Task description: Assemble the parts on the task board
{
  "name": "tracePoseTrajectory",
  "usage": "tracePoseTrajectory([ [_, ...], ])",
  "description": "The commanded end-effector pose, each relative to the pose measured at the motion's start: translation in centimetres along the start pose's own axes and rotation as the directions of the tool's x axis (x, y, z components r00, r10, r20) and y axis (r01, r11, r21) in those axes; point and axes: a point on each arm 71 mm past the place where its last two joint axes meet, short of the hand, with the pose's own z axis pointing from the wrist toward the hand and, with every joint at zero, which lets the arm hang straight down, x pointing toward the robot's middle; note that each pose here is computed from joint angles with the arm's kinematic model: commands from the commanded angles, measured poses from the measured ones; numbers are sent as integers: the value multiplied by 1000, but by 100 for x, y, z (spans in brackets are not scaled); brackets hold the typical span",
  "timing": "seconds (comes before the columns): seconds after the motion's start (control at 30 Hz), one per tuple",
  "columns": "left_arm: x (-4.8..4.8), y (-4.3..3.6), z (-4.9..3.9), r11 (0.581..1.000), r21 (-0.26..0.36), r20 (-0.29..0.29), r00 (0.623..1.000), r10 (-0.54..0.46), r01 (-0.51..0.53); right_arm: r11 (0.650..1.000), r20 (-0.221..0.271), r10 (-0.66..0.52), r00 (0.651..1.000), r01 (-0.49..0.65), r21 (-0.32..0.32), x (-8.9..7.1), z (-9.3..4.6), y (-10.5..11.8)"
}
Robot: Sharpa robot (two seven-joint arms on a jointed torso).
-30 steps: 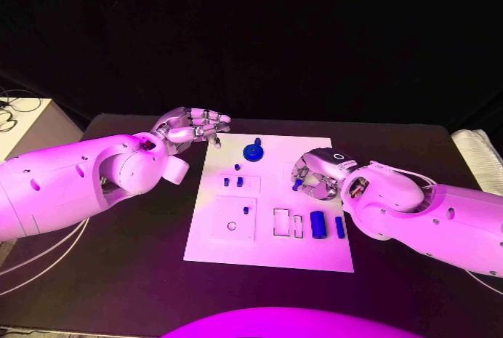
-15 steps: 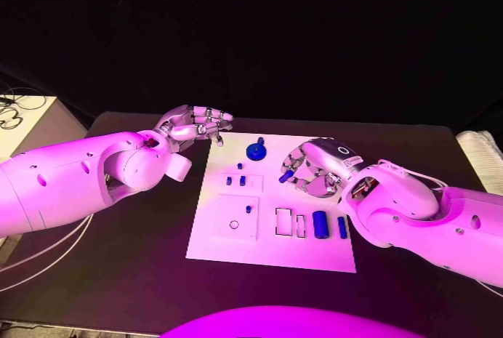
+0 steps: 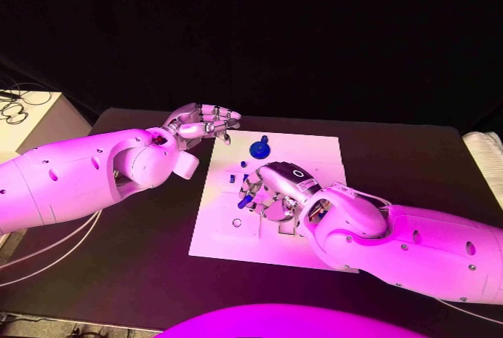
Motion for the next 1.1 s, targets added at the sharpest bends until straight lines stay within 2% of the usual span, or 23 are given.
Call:
tracePoseTrajectory([
  [0.03,42,-7,8,1000,4,-23,1000,-14,14,1000,-24,11,1000,-12,-25,99,33,40],
  [0.27,60,-6,9,1000,0,-27,1000,-15,15,1000,-70,10,998,-12,-28,264,101,79],
  [0.43,58,-6,6,1000,-1,-26,1000,-15,15,1000,-96,-3,995,1,-23,323,114,67],
  [1.1,27,-2,-3,1000,-4,-19,1000,-13,13,997,-155,-79,985,81,7,378,89,3],
])
